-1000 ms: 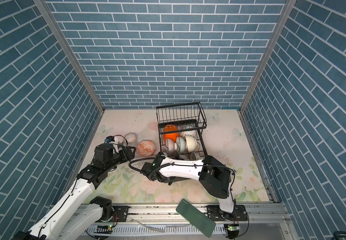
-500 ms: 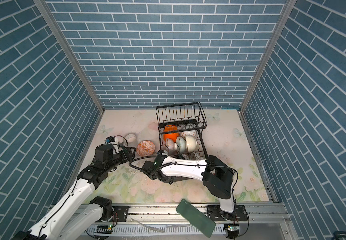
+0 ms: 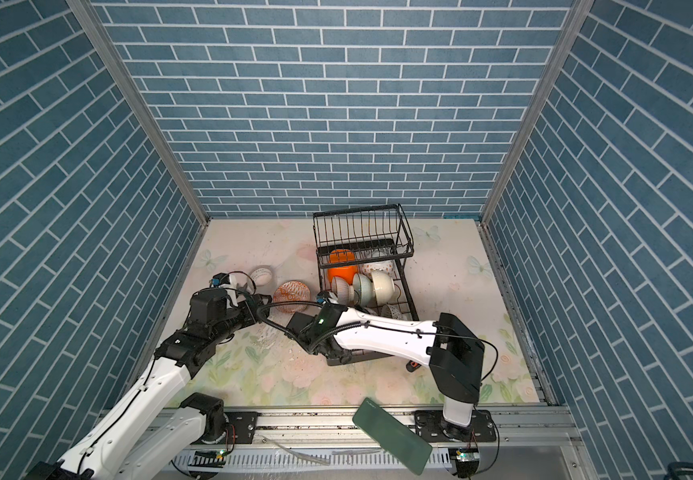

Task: Load the bowls into the dish rack
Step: 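Open the right gripper to release the blue-patterned bowl in the rack, then raise the right gripper from the rack while the left gripper lowers onto the orange-patterned bowl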

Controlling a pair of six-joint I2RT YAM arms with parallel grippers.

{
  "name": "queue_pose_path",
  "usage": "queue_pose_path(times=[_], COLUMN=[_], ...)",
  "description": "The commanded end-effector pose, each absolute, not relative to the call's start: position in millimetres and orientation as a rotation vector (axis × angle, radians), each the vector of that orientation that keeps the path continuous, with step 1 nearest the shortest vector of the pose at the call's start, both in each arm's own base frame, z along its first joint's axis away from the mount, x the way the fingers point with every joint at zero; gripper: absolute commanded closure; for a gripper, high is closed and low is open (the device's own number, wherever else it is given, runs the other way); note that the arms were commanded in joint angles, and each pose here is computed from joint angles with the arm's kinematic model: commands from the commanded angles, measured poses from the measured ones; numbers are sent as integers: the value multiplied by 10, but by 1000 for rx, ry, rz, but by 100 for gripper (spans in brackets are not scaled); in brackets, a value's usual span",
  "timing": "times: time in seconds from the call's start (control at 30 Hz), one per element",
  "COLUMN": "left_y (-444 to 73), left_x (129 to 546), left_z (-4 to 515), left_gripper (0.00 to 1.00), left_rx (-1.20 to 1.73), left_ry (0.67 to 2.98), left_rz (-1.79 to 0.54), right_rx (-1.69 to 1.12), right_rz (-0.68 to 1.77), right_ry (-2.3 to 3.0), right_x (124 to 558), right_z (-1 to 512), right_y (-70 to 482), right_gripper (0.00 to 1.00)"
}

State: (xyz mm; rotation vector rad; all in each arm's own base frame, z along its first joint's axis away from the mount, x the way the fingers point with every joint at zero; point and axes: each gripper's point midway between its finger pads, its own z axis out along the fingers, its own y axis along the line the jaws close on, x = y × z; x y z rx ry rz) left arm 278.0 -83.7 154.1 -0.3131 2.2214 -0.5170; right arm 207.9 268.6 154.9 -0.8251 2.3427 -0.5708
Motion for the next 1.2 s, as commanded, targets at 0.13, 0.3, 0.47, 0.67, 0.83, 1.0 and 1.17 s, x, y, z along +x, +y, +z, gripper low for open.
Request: queue_pose_path(times=[0.13,0.3,0.47,0.67,0.83,1.0,1.17], left_y=[-796,-785,-805,-844,-890,-937,-958], left_x=[2787,2810,2857,2926,2983,3059,3131], left_z=[1474,1411,1331,1202,1074,964,858], left_gripper=[0,0,0,2,6,11,14], left_rx=[-327,-338,-346,-355,-358,-363,-368], left_ry=[2254,2292,2344,2416,2492,2551,2584], left_rz=[-486,-462,-450,-438,-429,-419,-400], right_rx=[-661,-588,-551,-535,-566,-597,-615], right_rz=[-221,-136,-138,-86,-90,-76,-62], right_ry=[2373,2387,2384,2370,2338,2323,2316], right_x=[2126,2205,2292,2385,2440,2489,2520], right_z=[1963,2073,2118,2129,2096,2038,1979], right_y=[2715,2555,2398,2356,2399,2507,2587], right_gripper=[32,32,33,33,33,33,34])
